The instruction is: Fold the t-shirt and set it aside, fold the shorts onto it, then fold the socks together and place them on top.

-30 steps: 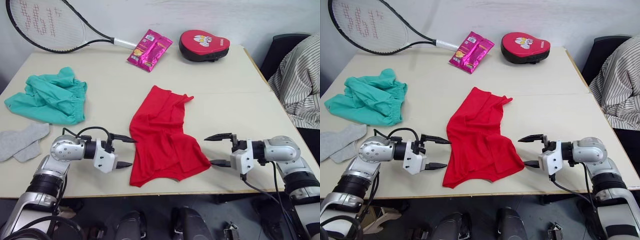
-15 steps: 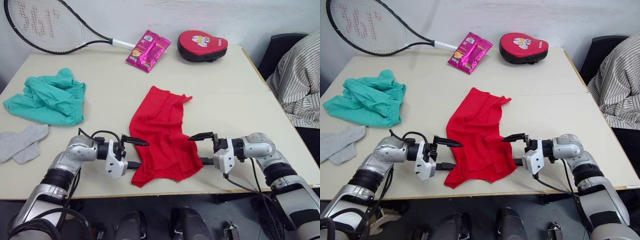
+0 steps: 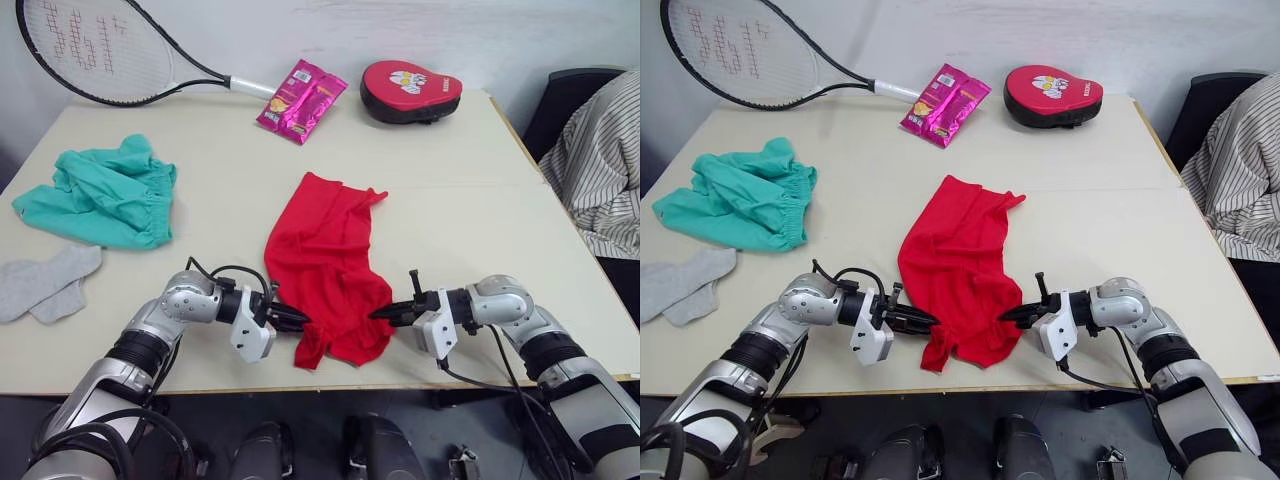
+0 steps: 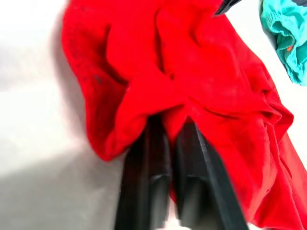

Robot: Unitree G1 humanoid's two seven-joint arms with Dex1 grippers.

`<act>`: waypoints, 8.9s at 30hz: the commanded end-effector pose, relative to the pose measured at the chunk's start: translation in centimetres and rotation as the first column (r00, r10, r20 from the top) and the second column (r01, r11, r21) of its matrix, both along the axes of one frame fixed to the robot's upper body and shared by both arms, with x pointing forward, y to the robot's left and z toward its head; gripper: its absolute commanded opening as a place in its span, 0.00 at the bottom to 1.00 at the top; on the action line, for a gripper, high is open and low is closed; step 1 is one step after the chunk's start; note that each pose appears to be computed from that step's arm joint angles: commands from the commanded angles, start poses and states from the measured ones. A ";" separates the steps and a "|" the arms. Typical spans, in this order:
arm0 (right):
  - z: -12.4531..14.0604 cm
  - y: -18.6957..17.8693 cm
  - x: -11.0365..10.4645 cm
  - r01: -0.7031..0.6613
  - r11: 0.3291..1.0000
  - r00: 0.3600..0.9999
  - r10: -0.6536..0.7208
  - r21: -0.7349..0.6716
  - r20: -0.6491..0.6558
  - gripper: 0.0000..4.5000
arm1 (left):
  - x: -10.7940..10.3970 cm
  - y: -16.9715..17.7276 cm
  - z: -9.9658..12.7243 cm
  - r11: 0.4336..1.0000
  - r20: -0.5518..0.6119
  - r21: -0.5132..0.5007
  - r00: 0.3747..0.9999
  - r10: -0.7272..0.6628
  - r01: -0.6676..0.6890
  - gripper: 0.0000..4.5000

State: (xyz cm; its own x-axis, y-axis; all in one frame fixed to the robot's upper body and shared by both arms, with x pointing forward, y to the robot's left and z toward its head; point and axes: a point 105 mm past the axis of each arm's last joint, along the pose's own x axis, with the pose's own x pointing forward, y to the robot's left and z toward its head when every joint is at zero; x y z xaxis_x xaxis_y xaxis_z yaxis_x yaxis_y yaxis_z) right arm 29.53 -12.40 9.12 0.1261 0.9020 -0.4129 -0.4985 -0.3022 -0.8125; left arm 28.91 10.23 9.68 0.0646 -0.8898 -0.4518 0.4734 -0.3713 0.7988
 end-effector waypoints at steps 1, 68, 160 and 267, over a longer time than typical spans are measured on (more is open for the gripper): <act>0.9 -0.2 -0.4 0.003 1.000 1.000 -0.004 0.029 0.008 0.00 | -0.8 1.1 -1.4 0.999 -0.075 0.030 0.997 0.023 -0.021 0.01; 7.3 -5.4 13.1 0.845 0.501 0.413 -0.388 0.188 -0.824 0.00 | 14.1 2.8 8.8 0.560 -0.934 -0.156 0.306 0.183 -0.814 0.01; 4.1 -2.0 -6.9 0.450 0.873 0.669 -0.190 0.188 -0.718 0.62 | -5.2 6.7 1.7 0.851 -0.658 0.000 0.642 0.395 -0.525 0.44; 5.8 -11.1 3.7 0.867 0.392 0.417 -0.232 0.308 -0.879 0.14 | 2.8 -1.1 1.3 0.683 -0.737 -0.286 0.610 0.291 -0.672 0.00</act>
